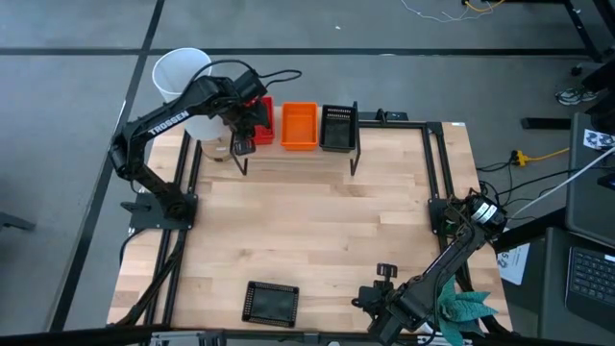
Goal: Stack baskets on shelf by color
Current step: Stack the red bin on the red bin on the shelf, then stack the black bin on the black bin on the shelf
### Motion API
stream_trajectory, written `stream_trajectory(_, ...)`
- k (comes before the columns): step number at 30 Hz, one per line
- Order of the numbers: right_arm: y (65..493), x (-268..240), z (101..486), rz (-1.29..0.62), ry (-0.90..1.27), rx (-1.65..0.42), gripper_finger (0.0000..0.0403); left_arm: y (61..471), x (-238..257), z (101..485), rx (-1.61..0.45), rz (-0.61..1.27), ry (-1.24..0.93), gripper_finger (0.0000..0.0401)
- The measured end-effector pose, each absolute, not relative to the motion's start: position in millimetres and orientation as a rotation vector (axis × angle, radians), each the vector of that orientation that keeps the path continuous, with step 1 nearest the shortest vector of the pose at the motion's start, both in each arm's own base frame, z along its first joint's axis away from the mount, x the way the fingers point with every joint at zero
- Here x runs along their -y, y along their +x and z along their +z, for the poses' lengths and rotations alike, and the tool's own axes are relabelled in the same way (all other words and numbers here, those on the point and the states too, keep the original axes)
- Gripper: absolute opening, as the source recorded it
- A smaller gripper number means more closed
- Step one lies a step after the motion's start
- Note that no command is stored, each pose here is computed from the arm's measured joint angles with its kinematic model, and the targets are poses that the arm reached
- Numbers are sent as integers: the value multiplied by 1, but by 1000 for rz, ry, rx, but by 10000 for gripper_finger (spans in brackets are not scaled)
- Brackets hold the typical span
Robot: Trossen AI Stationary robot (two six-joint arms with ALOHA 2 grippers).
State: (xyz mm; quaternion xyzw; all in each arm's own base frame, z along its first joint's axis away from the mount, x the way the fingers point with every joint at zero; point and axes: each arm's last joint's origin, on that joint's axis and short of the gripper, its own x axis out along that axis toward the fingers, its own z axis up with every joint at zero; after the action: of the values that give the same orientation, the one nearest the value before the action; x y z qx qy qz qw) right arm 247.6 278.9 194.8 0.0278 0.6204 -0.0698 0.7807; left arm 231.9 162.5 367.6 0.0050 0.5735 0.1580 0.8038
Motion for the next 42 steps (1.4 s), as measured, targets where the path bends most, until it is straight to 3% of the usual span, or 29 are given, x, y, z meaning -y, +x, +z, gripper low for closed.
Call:
stream_trajectory(19,250,-282,195,-127,91,-1314,101,236,-142,371,-1207,381,-100,67)
stream_trajectory(30,252,-283,196,-140,133,-1300,101,207,-76,390,-1322,241,-111,67)
stream_trajectory(42,255,-285,196,-156,190,-1267,101,147,-26,410,-1072,178,-100,66)
